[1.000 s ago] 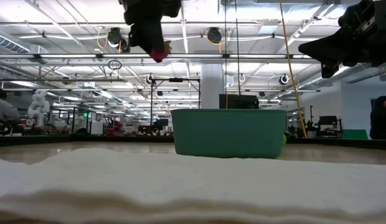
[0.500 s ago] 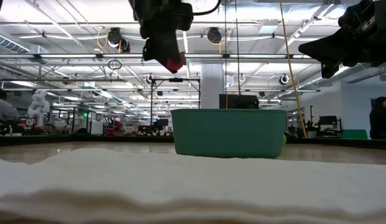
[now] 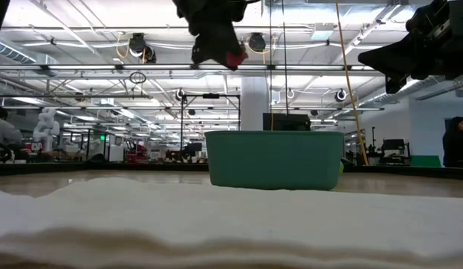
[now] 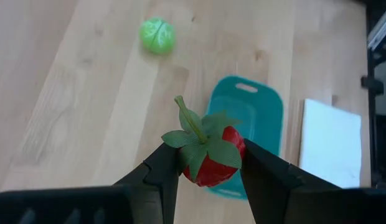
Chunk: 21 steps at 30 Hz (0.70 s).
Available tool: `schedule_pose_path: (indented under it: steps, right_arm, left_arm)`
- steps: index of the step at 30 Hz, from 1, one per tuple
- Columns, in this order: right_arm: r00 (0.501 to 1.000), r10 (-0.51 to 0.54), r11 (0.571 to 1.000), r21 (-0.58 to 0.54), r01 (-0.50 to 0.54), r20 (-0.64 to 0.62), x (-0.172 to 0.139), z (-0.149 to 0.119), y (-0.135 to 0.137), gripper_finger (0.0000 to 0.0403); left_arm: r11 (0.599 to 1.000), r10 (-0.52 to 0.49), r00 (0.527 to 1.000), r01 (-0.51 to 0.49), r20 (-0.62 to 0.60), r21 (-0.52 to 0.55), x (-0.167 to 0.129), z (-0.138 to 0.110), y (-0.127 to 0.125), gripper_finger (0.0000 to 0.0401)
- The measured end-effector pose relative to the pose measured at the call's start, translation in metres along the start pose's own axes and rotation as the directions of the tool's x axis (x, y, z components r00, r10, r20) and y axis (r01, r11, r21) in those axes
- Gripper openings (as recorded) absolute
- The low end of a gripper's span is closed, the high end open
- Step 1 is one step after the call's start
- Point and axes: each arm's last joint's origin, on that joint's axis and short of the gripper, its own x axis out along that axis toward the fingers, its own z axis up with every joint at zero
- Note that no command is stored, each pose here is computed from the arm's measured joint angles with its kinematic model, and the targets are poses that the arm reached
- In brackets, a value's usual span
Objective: Pick and placing Produce into tupperware
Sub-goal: Put the red strawberry into the blue bin
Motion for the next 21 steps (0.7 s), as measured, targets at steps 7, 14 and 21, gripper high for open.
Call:
schedule_pose_path:
  steps: [7, 14, 21]
  right_arm:
    - [1.0, 0.001, 1.0, 0.002, -0.001, 0.006, 0.0, 0.001, 0.0, 0.0]
    - [1.0, 0.001, 1.0, 0.002, -0.001, 0.004, 0.0, 0.0, 0.0, 0.0]
    - [1.0, 0.001, 1.0, 0.001, -0.001, 0.002, 0.0, 0.0, 0.0, 0.0]
  left_arm:
    - [0.999, 0.005, 0.999, -0.003, -0.045, 0.05, 0.016, 0.021, -0.004, 0.0141]
    - [0.994, -0.017, 0.994, 0.029, -0.108, 0.106, 0.052, 0.028, -0.008, 0.0141]
    - [0.984, -0.027, 0.987, 0.054, -0.16, 0.168, 0.073, 0.021, -0.022, 0.014]
